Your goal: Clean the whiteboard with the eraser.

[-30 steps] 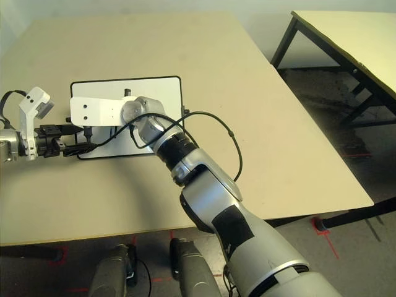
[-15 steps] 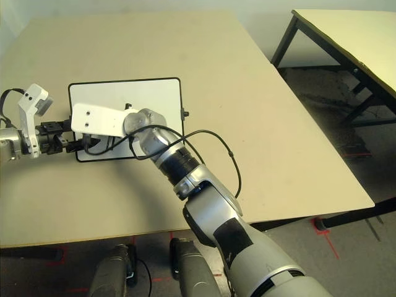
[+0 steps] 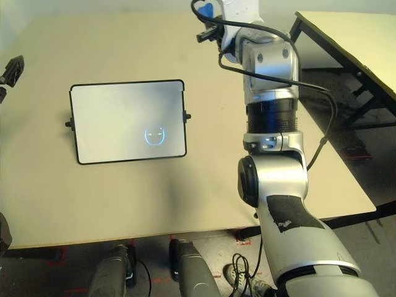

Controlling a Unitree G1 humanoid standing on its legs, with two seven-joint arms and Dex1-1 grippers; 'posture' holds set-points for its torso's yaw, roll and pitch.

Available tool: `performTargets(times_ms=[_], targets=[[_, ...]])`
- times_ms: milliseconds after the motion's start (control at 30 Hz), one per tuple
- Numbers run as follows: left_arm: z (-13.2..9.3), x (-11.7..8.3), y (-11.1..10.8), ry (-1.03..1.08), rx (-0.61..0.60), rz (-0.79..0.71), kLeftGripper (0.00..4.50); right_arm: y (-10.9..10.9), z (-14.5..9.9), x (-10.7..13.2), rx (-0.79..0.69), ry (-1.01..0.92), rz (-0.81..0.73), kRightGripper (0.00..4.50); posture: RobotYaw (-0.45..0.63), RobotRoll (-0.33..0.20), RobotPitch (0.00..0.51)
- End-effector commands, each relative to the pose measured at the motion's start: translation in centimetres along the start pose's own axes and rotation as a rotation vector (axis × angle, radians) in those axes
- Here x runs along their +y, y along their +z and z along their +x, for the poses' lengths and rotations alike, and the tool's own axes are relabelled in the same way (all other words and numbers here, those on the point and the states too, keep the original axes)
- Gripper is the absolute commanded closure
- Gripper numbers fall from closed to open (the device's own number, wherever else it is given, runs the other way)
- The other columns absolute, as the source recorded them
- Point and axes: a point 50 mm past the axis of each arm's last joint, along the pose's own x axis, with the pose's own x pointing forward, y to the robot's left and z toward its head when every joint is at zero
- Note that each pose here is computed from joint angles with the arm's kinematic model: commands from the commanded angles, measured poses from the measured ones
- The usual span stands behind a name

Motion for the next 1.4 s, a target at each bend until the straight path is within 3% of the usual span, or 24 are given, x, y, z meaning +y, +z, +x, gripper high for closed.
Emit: performTargets(times_ms=[33,167,267,633,900,1067,1233,1400], targets=[[-0.9,0.5,-2.5,0.038,0.056,-0.015,0.00,-4.7,0.0,0.3,0.174,0.004,0.113,4.25,-0.02,0.000,0.101],[-1.4,0.3,-3.8,0.055,0.087,-0.025,0.00,-8.9,-0.1,2.1,0.312,0.033,0.178,4.25,-0.01,0.000,0.104],[-1.5,0.1,-4.2,0.054,0.104,-0.021,0.00,-10.6,-0.1,3.3,0.370,0.060,0.200,4.25,0.00,0.000,0.106],[-1.4,-0.9,-4.4,0.037,0.134,-0.030,0.00,-11.5,0.5,4.9,0.405,0.133,0.230,4.25,0.01,0.000,0.118],[-1.6,-1.8,-5.4,0.029,0.164,-0.053,0.00,-12.0,0.7,4.8,0.363,0.181,0.221,1.61,-0.02,0.000,0.140],[-1.7,-2.2,-6.2,0.023,0.186,-0.064,0.00,-10.9,0.6,4.4,0.242,0.212,0.219,0.03,-0.04,0.000,0.147],[-1.0,-2.7,-6.0,0.025,0.170,-0.063,0.00,-7.9,0.9,0.6,-0.101,0.064,0.229,0.03,-0.07,0.000,0.159],[-0.4,-2.8,-5.9,0.071,0.124,-0.039,0.00,-9.3,0.5,-4.3,-0.296,-0.155,0.161,0.03,-0.07,0.000,0.159]])
